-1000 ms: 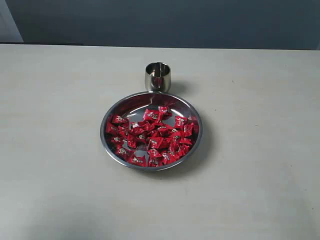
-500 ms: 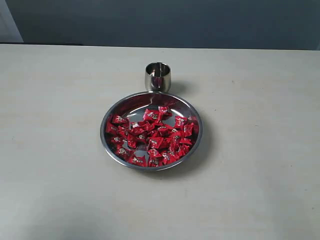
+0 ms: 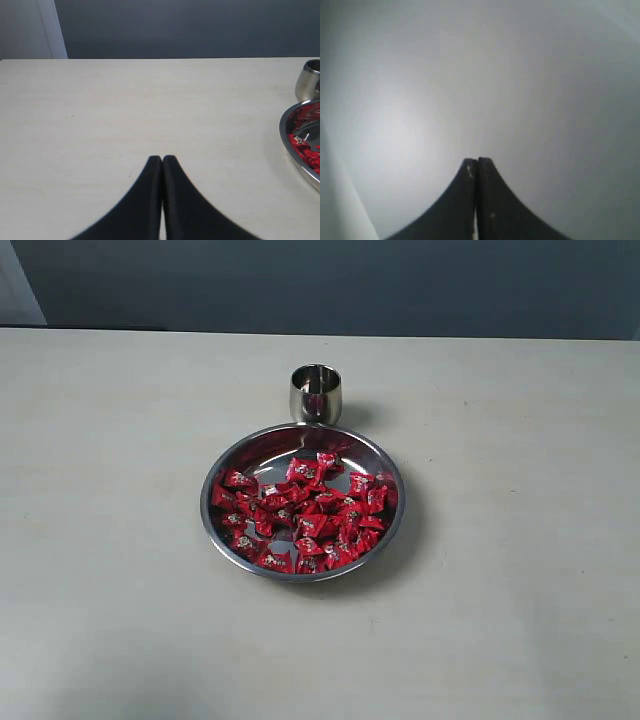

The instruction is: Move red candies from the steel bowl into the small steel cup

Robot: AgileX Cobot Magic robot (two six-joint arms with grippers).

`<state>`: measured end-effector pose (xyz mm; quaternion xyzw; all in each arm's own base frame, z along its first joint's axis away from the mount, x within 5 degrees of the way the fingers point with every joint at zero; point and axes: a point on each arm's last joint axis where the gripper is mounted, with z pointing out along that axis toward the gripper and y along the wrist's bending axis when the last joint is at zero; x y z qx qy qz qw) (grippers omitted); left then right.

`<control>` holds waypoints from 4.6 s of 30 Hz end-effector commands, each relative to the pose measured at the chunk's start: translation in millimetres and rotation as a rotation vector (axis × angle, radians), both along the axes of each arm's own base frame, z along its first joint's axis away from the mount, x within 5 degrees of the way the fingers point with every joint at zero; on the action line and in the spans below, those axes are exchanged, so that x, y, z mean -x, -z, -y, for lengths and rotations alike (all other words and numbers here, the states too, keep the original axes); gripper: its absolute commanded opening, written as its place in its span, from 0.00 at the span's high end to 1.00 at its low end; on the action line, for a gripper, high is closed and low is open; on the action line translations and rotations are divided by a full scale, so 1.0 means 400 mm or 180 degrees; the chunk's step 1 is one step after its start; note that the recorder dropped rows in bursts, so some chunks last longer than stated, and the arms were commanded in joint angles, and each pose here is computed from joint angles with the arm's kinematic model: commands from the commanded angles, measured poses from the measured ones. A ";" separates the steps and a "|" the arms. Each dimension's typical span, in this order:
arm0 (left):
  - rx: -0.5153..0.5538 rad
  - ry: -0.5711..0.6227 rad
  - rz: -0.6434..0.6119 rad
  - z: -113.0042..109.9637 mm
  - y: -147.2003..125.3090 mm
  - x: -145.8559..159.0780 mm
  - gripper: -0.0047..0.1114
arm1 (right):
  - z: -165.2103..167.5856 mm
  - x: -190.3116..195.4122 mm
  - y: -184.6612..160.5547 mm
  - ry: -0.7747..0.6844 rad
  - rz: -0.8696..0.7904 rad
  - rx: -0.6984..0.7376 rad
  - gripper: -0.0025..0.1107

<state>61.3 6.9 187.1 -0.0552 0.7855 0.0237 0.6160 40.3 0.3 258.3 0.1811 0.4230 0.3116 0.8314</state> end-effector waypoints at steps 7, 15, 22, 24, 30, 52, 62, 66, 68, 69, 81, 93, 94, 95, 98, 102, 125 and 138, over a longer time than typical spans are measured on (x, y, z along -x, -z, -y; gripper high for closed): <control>-0.0012 0.0015 0.0024 0.001 0.001 0.001 0.96 | -0.046 -0.024 0.003 -0.0267 -0.0585 0.0836 0.98; -0.0012 0.0015 0.0024 0.001 0.001 0.001 0.96 | -0.017 -0.274 -0.222 0.0042 -0.1596 0.1974 0.98; -0.0012 0.0015 0.0024 0.001 0.001 0.001 0.96 | -0.018 -0.582 -0.252 -0.0312 -0.2291 0.2181 0.98; -0.0012 0.0015 0.0024 0.001 0.001 0.001 0.96 | -0.046 -0.676 -0.216 -0.0567 -0.2557 0.2069 0.98; -0.0012 0.0015 0.0024 0.001 0.001 0.001 0.96 | -0.092 -0.855 -0.091 -0.0561 -0.2968 0.2087 0.98; -0.0017 0.0015 0.0024 0.001 0.001 0.001 0.96 | -0.219 -0.868 0.131 -0.1878 -0.5033 0.3000 0.98; -0.0017 0.0015 0.0024 0.001 0.001 0.001 0.96 | -0.511 -0.788 0.100 -0.2985 -0.3646 0.3776 0.55; -0.0017 0.0015 0.0024 0.001 0.001 0.001 0.96 | -0.563 -0.781 0.096 -0.2808 -0.3394 0.3826 0.52; -0.0017 0.0015 0.0024 0.001 0.001 0.001 0.96 | -0.575 -0.781 0.106 -0.2790 -0.3374 0.3842 0.55; -0.0017 0.0015 0.0024 0.001 0.001 0.001 0.96 | -0.581 -0.780 0.116 -0.2813 -0.3397 0.3855 0.56; -0.0017 0.0015 0.0024 0.001 0.001 0.001 0.96 | -0.591 -0.796 0.246 -0.2974 -0.3790 0.3871 0.56; -0.0017 0.0015 0.0024 0.001 0.001 0.001 0.96 | -0.593 -0.803 0.303 -0.2976 -0.3927 0.3873 0.56; -0.0017 0.0015 0.0024 0.001 0.001 0.001 0.96 | -0.593 -0.805 0.303 -0.2954 -0.3915 0.3870 0.56; -0.0017 0.0015 0.0024 0.001 0.001 0.001 0.96 | -0.593 -0.806 0.303 -0.2940 -0.3907 0.3868 0.56; -0.0017 0.0015 0.0024 0.001 0.001 0.001 0.96 | -0.592 -0.808 0.302 -0.2920 -0.3896 0.3865 0.56; -0.0017 0.0015 0.0024 0.001 0.001 0.001 0.96 | -0.593 -0.807 0.302 -0.2925 -0.3899 0.3866 0.56; -0.0017 0.0015 0.0024 0.001 0.001 0.001 0.96 | -0.580 -0.804 0.333 -0.3028 -0.4531 0.3082 0.56; -0.0017 0.0015 0.0024 0.001 0.001 0.001 0.96 | -0.575 -0.819 0.338 -0.2937 -0.4520 0.2875 0.56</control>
